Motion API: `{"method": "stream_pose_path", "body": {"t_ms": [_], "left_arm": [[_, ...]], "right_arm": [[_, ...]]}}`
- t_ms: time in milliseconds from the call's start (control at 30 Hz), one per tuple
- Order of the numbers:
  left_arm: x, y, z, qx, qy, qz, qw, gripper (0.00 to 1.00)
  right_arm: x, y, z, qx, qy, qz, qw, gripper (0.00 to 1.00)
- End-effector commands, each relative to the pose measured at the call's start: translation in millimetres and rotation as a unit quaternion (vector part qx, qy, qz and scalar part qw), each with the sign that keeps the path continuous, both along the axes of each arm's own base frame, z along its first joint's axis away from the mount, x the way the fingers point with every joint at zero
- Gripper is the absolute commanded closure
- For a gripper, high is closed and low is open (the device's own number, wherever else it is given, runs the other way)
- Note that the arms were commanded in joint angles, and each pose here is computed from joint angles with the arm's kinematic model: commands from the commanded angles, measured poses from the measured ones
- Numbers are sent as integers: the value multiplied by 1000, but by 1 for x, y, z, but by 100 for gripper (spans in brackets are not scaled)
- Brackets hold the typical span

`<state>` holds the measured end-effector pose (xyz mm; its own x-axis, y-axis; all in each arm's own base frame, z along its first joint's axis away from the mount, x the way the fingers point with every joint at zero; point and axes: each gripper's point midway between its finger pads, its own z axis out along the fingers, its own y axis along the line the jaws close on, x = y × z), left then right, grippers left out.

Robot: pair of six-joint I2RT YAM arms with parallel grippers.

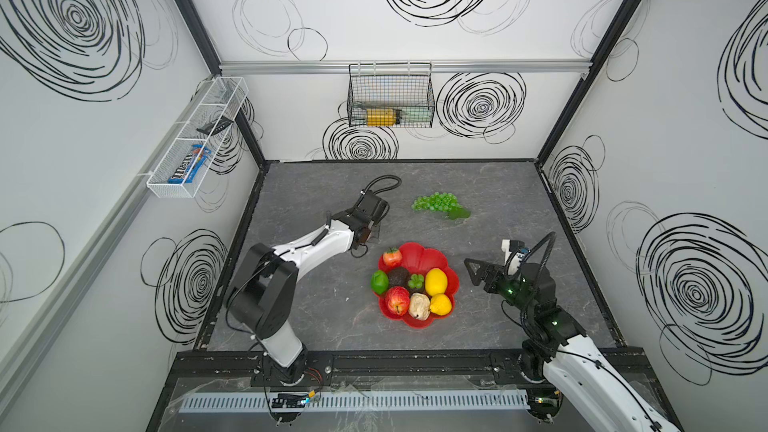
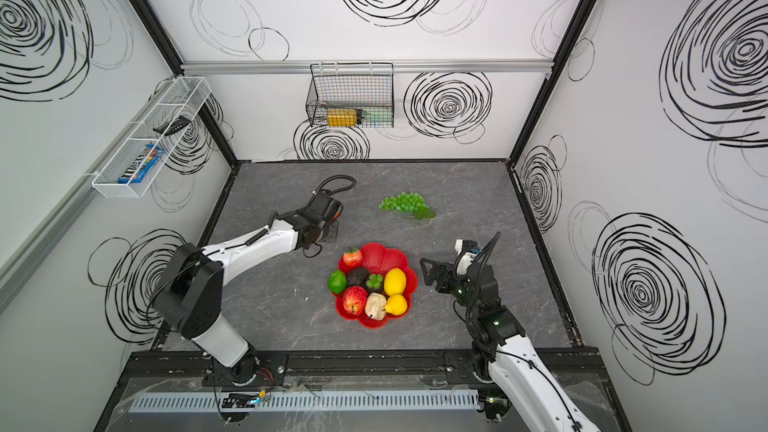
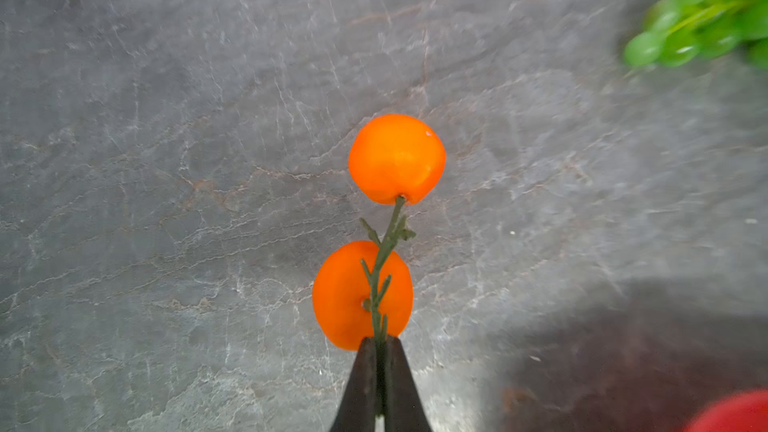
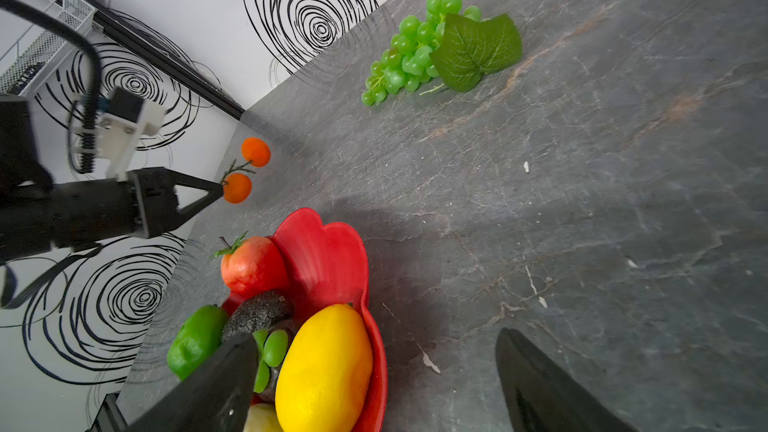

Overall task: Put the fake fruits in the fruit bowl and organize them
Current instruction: 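Carry the tangerines with the left gripper over the bowl, then lower the tangerines into the bowl and open the left gripper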

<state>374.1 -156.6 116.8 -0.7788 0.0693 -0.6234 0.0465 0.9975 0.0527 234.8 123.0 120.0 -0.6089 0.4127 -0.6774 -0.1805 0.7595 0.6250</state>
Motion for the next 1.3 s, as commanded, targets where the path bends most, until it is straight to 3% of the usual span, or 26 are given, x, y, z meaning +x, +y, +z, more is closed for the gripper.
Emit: {"method": "stream_pose_path", "body": {"t_ms": [0, 133, 300, 600, 833, 1267], "left_arm": [[-12, -17, 38, -66, -48, -34, 996, 100], [-51, -39, 60, -89, -38, -113, 989, 100], [-108, -75, 70, -89, -2, -246, 965, 100], [-180, -121, 54, -30, 52, -442, 895, 100], [-191, -135, 38, -4, 72, -490, 869, 100], [-184, -140, 21, 38, 70, -513, 855, 100]], "right_arm": [[4, 3, 9, 2, -17, 4, 1000, 6], [4, 3, 10, 2, -18, 3, 1000, 6], [6, 3, 10, 3, -19, 2, 1000, 6], [8, 6, 12, 9, -21, 6, 1000, 6], [6, 5, 12, 7, -21, 6, 1000, 6], [5, 6, 9, 10, -19, 10, 1000, 6]]}}
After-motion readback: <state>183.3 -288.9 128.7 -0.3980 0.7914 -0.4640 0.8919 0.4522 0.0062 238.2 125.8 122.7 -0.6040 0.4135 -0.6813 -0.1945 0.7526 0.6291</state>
